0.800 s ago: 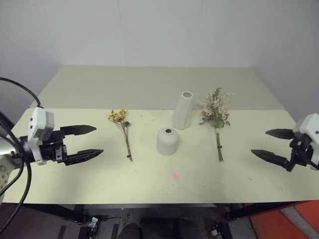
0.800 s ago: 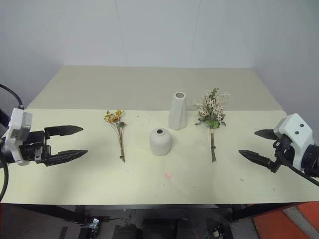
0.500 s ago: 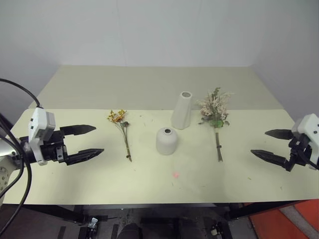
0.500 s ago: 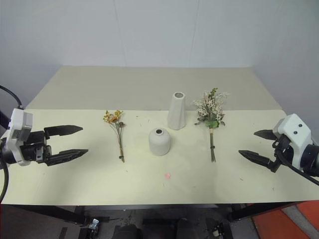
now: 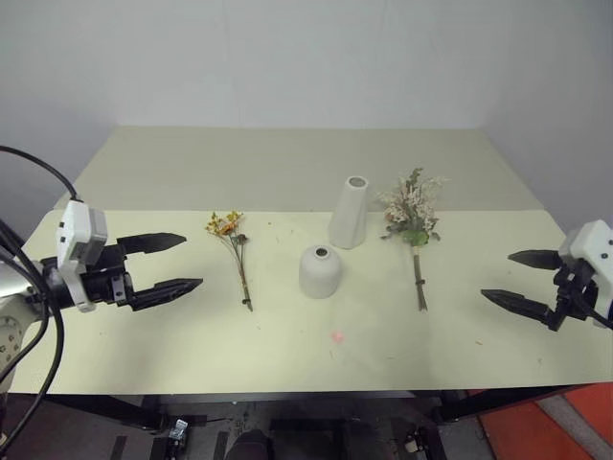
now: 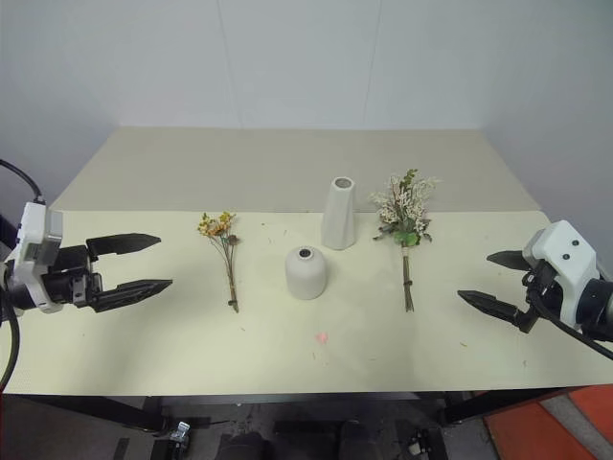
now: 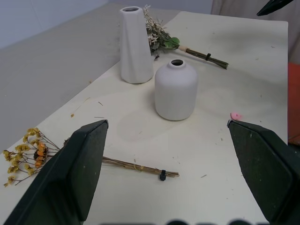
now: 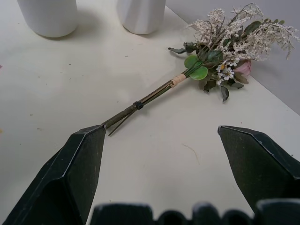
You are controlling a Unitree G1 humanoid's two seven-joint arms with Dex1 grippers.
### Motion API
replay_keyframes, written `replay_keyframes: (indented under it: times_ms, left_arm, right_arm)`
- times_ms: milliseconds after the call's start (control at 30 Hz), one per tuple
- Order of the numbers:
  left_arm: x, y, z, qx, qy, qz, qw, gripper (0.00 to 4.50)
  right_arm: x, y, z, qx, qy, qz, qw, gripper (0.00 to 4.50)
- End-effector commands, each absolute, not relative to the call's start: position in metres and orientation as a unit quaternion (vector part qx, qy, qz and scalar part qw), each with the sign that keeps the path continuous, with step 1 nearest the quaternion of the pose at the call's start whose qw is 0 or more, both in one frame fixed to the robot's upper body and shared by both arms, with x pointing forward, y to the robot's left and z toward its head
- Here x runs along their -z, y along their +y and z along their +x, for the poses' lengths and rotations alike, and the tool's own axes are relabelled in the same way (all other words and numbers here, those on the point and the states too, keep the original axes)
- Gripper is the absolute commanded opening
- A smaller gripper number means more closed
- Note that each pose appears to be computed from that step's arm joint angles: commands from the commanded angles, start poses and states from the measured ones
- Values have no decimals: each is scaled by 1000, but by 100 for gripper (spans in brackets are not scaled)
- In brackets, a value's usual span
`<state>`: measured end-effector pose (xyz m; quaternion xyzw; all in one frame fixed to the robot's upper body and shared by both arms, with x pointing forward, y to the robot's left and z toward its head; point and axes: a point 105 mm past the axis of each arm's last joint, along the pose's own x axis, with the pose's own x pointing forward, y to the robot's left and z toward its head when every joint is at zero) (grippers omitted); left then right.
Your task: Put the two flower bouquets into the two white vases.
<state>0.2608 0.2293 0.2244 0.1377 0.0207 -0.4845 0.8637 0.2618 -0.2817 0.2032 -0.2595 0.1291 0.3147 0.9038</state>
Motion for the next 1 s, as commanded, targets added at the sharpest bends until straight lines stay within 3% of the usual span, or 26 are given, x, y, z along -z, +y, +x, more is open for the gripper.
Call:
replay_keyframes:
  times_ms: [33, 767, 1000]
  left_arm:
    - [-233, 227, 261, 486, 1, 146, 862, 443]
    - [-236, 222, 263, 488, -12, 144, 861, 443]
    - [-236, 212, 267, 497, -18, 156, 853, 443]
  right_arm:
    - [-218, -282, 260, -307, 107, -276, 905, 450]
    - [-220, -274, 266, -310, 96, -265, 908, 450]
    - [-208, -255, 302, -281, 132, -224, 924, 450]
